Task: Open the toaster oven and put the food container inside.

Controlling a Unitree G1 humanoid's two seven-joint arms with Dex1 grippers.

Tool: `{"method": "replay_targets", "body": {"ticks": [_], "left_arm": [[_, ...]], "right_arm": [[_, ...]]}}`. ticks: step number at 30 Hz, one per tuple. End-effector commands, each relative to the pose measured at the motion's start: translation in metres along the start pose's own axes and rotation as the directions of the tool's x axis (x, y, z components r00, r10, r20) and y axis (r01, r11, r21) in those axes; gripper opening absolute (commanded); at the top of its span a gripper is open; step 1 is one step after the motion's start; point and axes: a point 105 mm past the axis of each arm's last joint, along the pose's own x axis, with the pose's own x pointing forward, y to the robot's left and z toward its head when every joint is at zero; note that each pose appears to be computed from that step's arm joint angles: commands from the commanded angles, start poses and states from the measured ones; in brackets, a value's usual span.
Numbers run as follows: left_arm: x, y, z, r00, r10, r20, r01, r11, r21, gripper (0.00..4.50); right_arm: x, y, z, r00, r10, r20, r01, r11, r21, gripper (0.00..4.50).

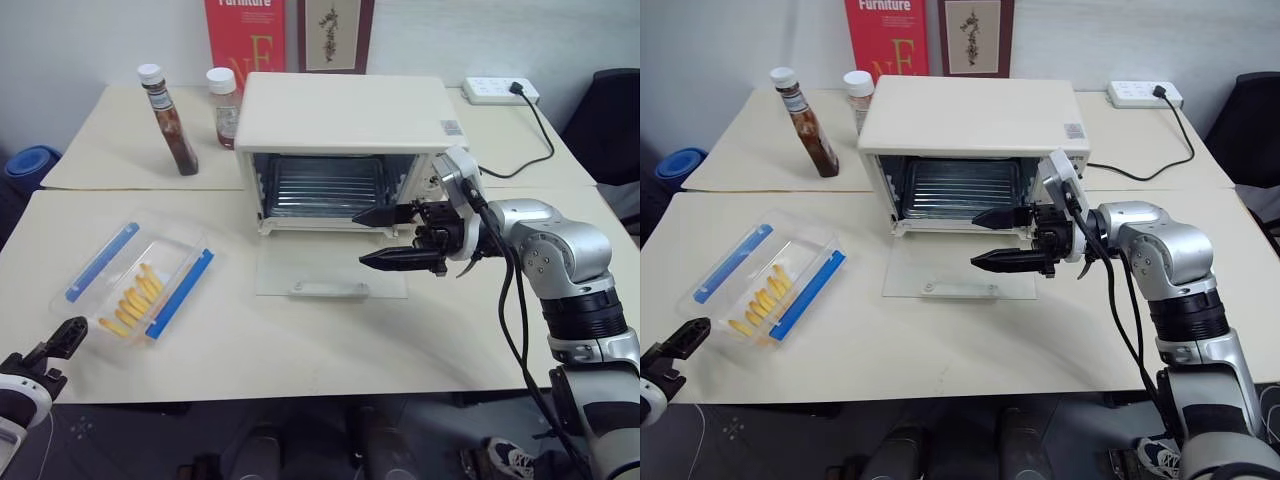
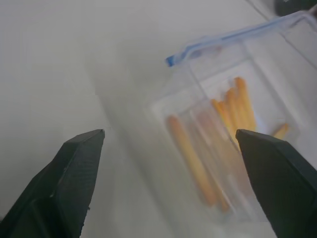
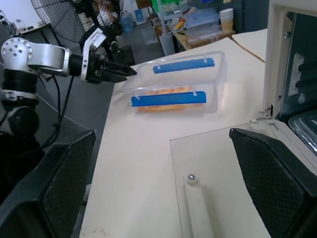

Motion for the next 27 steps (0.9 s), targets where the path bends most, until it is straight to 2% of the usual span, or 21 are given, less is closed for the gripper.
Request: {"method": "replay_targets", "body": {"ticks": [1, 4, 12, 16, 22, 27], "left_arm": [[0.003, -0.025, 0.002, 0.998, -0.031, -0.051, 0.024, 0.991, -0.134, 4.49], [0.016, -0.039, 0.001, 0.997, -0.033, -0.069, 0.021, 0.986, -0.165, 4.49], [0.042, -0.053, 0.006, 0.993, 0.014, -0.113, -0.036, 0.981, -0.193, 4.49], [0.049, -0.057, 0.007, 0.992, 0.029, -0.12, -0.057, 0.97, -0.236, 3.67], [0.054, -0.056, 0.01, 0.99, 0.05, -0.135, -0.081, 0.967, -0.241, 1.81], [0.055, -0.054, 0.015, 0.988, 0.048, -0.144, -0.075, 0.98, -0.187, 0.37]], "right_arm": [[-0.004, 0.005, 0.015, 0.999, -0.003, 0.034, 0.004, 0.999, -0.043, 4.5], [-0.002, 0.008, 0.014, 0.999, -0.007, 0.045, 0.009, 0.999, -0.036, 4.5], [-0.001, 0.017, 0.011, 0.998, -0.026, 0.054, 0.028, 0.999, -0.033, 4.5], [-0.004, 0.019, 0.014, 0.998, -0.042, 0.056, 0.044, 0.998, -0.035, 4.5], [-0.009, 0.022, 0.016, 0.998, -0.057, 0.04, 0.059, 0.996, -0.06, 4.5], [-0.013, 0.024, 0.016, 0.997, -0.072, 0.031, 0.074, 0.995, -0.068, 4.5]]}}
